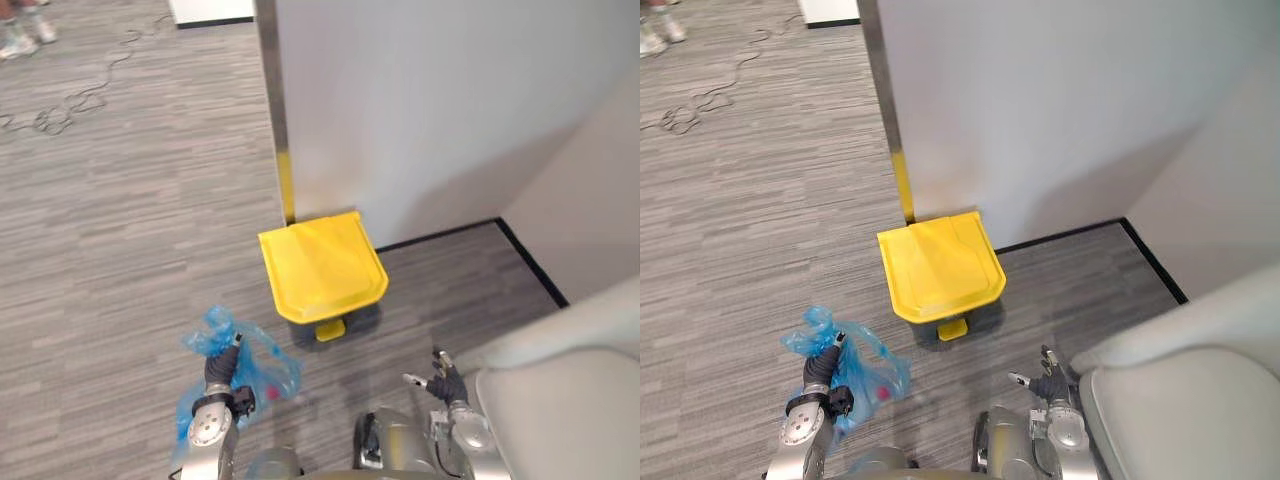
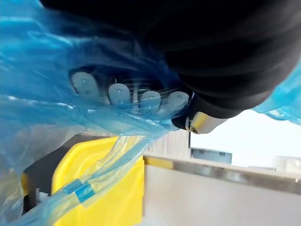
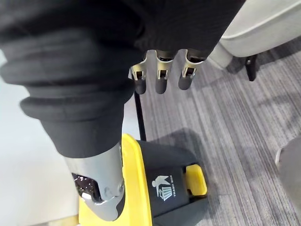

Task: Gather rubbish on tea table into small bin, then transfer packed bag to large trash can.

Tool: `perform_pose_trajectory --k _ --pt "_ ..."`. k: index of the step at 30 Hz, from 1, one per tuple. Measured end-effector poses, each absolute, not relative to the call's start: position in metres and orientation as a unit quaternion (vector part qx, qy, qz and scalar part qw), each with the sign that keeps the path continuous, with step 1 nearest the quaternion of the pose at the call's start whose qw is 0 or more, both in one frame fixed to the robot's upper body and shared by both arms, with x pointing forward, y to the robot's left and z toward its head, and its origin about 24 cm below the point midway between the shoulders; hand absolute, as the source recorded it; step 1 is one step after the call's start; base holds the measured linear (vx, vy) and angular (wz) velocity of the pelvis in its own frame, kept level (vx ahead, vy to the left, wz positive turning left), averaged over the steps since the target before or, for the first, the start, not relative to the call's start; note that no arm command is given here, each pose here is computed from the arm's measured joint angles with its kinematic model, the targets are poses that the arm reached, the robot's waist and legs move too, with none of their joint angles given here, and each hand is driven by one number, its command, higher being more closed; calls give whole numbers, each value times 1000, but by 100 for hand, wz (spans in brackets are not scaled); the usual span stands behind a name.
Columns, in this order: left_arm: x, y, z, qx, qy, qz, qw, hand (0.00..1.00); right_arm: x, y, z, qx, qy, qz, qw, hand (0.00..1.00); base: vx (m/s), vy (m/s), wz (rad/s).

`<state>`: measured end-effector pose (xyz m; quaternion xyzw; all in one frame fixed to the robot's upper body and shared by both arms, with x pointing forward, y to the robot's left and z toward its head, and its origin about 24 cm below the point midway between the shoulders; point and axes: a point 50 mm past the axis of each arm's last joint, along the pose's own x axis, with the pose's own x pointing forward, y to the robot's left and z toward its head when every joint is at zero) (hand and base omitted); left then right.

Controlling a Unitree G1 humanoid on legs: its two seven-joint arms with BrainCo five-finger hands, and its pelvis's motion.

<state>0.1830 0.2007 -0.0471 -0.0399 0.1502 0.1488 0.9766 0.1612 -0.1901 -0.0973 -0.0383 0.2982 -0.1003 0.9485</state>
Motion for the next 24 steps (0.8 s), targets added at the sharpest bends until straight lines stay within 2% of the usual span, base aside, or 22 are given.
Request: perform_pose_trajectory --k 8,12,24 --pt "180 190 -54 -76 163 167 970 100 168 -204 -87 -20 271 -135 953 0 335 -159 60" --pt "180 188 -54 -75 163 153 972 100 157 -216 -92 1 280 -176 944 0 148 74 11" --pt "163 197 -77 -50 223 150 962 100 143 -212 -113 24 335 -194 922 0 18 78 9"
